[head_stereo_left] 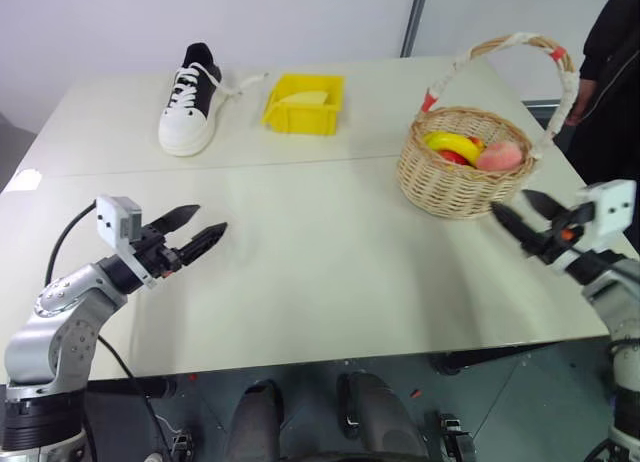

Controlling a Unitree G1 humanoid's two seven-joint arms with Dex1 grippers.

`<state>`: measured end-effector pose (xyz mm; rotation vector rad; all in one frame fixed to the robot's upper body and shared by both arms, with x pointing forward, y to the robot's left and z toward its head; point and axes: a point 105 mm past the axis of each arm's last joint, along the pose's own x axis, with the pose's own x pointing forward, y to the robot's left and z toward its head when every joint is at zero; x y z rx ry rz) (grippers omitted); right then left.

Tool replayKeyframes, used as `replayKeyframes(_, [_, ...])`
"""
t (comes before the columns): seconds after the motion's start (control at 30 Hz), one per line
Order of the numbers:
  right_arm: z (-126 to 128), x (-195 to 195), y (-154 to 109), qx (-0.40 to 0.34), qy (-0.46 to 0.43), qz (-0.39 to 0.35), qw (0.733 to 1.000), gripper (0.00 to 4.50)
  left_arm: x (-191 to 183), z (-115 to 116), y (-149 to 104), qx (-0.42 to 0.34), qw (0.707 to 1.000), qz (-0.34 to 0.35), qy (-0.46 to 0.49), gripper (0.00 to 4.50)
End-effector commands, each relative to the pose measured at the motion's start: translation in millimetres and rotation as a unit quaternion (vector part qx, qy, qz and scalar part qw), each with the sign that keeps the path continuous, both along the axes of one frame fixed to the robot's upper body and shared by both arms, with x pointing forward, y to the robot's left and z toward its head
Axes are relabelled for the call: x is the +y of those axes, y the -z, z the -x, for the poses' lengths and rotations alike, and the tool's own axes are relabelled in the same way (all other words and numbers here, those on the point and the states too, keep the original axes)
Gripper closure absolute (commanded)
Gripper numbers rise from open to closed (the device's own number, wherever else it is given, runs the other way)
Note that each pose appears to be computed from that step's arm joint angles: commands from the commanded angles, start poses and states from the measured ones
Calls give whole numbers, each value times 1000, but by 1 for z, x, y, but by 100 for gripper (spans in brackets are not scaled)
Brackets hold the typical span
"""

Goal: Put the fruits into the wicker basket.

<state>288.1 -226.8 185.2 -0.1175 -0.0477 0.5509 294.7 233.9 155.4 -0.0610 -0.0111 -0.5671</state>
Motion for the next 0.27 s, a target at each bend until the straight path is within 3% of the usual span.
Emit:
replayKeyframes(0.03, [5,41,1,-17,-83,14,996,127,15,3,-8,-35,998,-14,-50,66])
replayKeyframes(0.27, [-9,77,18,-15,-133,16,991,127,20,12,0,-31,996,-24,-80,66])
